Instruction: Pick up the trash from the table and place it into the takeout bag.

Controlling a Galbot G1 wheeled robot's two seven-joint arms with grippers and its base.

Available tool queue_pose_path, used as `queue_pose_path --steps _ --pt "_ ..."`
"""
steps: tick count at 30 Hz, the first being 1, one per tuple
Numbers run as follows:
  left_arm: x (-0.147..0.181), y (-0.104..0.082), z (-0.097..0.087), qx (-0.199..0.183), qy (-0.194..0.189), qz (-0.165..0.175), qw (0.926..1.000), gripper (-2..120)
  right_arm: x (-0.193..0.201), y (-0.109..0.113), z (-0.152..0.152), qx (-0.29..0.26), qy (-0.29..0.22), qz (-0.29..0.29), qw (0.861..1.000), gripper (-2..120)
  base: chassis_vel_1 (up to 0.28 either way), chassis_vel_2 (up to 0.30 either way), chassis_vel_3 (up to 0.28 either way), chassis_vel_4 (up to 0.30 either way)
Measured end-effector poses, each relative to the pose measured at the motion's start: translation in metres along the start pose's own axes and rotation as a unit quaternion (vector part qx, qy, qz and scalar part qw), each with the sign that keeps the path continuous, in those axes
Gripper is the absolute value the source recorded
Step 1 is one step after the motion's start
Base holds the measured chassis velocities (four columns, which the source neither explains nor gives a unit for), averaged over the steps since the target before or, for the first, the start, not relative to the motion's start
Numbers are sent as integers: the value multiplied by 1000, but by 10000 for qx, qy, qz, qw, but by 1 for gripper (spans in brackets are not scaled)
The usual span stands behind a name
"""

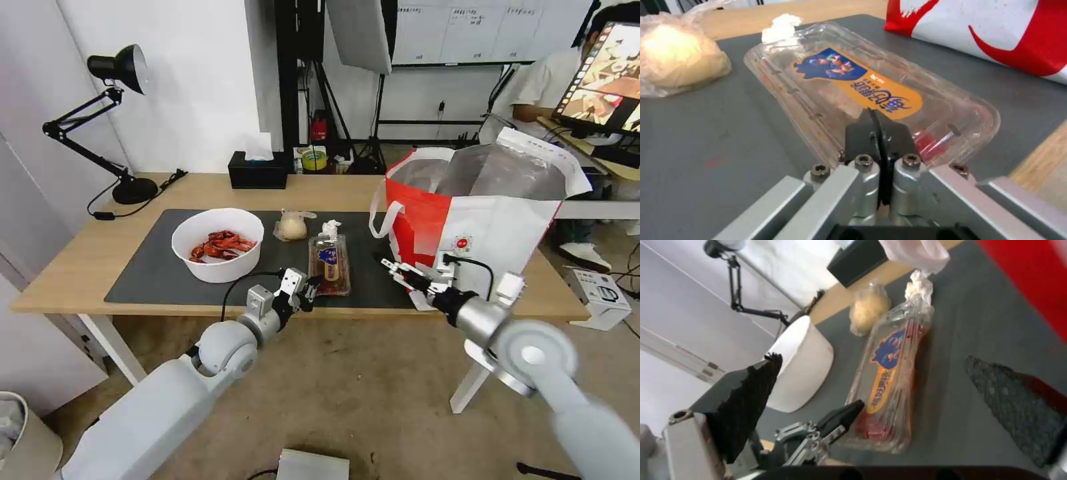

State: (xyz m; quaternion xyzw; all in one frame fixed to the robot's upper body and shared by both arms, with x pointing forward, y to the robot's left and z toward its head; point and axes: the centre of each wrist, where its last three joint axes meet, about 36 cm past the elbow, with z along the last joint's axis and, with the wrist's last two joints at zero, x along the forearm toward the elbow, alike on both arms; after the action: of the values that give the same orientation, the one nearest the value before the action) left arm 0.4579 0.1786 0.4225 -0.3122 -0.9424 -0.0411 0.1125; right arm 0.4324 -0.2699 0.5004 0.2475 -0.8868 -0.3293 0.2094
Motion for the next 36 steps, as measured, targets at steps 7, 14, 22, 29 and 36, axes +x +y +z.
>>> queue_pose_path --steps 7,14,22,29,36 --pt "-3 1 1 34 3 -17 10000 0 -28 6 -2 71 159 203 9996 100 0 0 0 0" --pt "-3 2 2 59 5 -29 10000 0 -51 11 -1 91 245 358 9990 100 0 0 0 0" --pt "-3 2 1 72 4 -27 10000 0 -73 12 3 3 408 426 9983 100 0 0 0 0" --pt "0 1 3 102 5 -34 9999 0 -93 14 4 15 515 523 9973 100 0 0 0 0" --pt "5 4 4 106 -4 -76 9999 0 -108 17 6 44 653 645 9958 100 0 0 0 0"
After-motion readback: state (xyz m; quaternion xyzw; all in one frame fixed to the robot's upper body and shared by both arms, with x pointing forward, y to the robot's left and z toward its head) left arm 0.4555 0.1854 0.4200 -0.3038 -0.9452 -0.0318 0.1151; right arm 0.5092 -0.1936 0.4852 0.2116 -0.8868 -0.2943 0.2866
